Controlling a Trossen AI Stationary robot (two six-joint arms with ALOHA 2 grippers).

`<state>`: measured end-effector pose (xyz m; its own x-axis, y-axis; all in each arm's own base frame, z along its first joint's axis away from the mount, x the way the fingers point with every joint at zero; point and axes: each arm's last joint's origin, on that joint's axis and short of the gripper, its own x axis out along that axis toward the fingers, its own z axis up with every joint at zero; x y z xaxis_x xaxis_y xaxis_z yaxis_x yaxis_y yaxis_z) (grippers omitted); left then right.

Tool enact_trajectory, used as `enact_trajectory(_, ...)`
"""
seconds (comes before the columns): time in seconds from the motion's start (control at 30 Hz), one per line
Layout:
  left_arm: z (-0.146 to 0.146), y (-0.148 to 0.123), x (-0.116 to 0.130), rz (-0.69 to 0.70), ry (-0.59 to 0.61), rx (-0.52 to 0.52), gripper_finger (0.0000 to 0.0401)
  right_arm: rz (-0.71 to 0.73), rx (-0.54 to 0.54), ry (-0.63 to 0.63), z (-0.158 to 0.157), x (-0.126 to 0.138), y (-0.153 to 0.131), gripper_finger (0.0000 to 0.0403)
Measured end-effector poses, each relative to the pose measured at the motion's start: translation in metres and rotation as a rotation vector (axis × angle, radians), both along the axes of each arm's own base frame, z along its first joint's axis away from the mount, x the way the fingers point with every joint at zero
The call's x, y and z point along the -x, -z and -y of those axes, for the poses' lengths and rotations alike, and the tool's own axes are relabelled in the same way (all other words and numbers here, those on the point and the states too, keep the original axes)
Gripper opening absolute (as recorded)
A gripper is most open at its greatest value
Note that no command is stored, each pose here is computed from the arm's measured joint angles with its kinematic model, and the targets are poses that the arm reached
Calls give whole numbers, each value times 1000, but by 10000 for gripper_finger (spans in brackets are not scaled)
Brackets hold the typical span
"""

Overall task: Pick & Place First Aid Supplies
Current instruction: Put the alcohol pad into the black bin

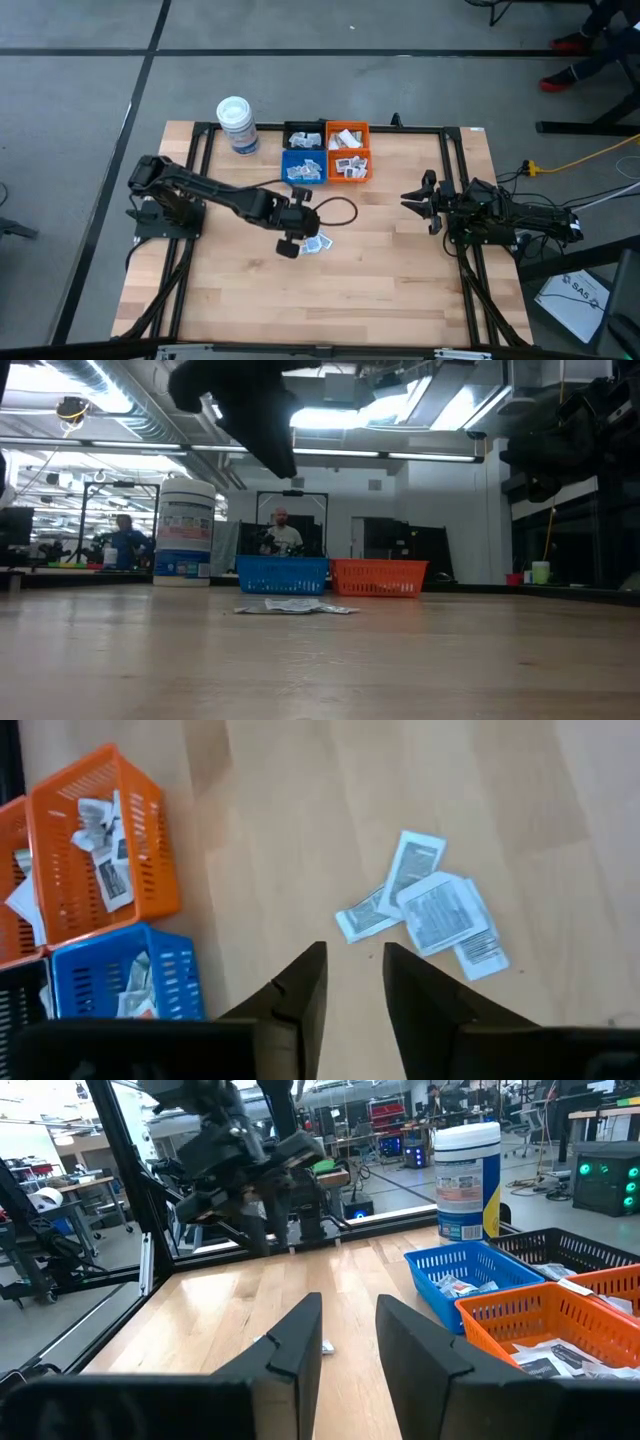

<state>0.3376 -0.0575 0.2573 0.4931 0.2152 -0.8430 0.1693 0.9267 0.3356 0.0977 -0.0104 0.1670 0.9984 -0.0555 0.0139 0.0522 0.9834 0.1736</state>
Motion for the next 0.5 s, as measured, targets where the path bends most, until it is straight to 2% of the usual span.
enact_trajectory(0.13, 12, 0, 2, 1, 31, 3, 110, 0, 0, 0, 0, 0, 0, 100)
enact_trajectory(0.23, 20, 1, 2, 2, 48, 45, 123, 0, 0, 0, 0, 0, 0, 100)
enact_trajectory(0.5, 38, 19, -2, -24, 20, 130, 146, 0, 0, 0, 0, 0, 0, 100)
